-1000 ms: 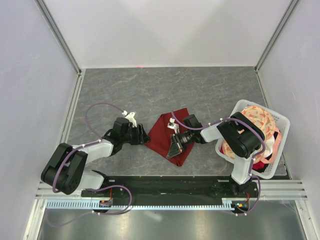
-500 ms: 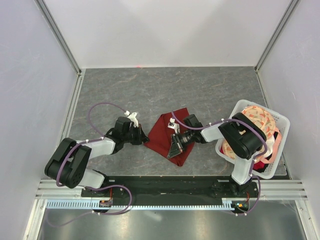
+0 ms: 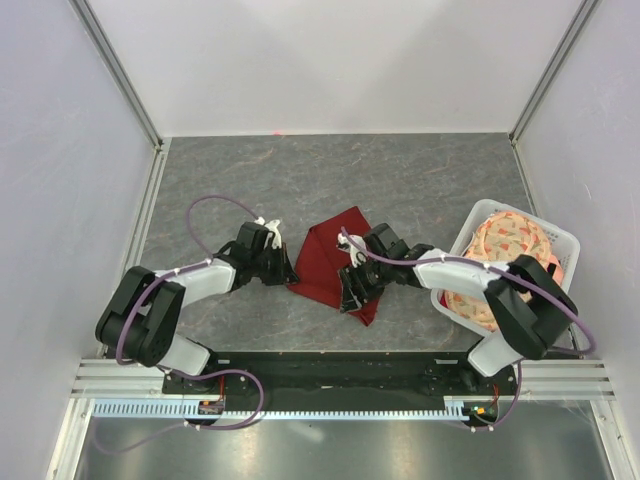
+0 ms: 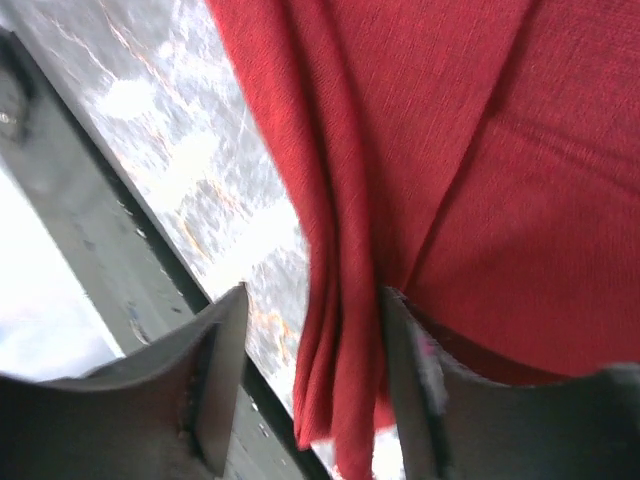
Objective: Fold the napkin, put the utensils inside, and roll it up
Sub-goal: Roll the napkin with the utensil
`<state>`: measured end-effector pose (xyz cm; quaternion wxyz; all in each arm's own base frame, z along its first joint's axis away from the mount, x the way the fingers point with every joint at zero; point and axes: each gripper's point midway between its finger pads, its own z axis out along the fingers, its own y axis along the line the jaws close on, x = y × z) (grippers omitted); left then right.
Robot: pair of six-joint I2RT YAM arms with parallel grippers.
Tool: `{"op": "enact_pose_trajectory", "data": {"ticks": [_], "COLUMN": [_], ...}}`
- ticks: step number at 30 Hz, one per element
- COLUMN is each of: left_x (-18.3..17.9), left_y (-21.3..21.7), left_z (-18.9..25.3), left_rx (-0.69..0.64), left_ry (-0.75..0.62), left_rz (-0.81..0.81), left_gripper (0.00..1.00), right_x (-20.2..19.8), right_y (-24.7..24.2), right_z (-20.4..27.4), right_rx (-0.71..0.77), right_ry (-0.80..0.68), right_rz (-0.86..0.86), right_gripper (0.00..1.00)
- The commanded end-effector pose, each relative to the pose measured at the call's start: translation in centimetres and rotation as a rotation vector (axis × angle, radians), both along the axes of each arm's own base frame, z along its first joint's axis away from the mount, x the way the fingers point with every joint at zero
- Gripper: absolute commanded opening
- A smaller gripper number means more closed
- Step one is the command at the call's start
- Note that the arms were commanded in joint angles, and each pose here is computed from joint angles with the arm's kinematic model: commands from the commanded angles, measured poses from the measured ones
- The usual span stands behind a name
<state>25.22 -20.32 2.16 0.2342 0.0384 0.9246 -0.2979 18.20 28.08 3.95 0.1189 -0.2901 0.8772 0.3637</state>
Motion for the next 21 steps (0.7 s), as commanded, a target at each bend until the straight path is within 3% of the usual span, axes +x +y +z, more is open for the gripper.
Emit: {"op": "enact_pose_trajectory", "data": {"ticks": [1,6,11,15,21], "left_x": [-0.8,-0.9,-1.1,-1.3,-1.3], "left_y": [0.2,0.3,0.5,0.7,0.8], "left_z": [0.0,0.0,-0.3,-0.5,-0.6], "left_rx": [0.037,0.066,0.088,0.106,0.114], "left_ry": [0.093,0.129,0.170,0.186,0.195], "left_rz": [-0.023,-0.030,-0.033,-0.029,-0.028], "left_gripper": [0.02,0.02,0.02,0.02,0.02], "right_x": [1.2,0.6,0.1,-0.9,-0.9], "right_y": [-2.0,-2.1,-2.0,-1.4,-1.8], "right_z": [1.5,3.3,4.6,3.7,1.7], "right_rx": [-0.193,-0.276,-0.325,-0.349,-0.440], "right_ry": [-0.223,-0.417,-0.564,-0.565,-0.541], "right_rz": [-0.061,-0.069,-0.063,-0.021,-0.040], "right_gripper": [0.65,0.71,0.68,0.61,0.60]}}
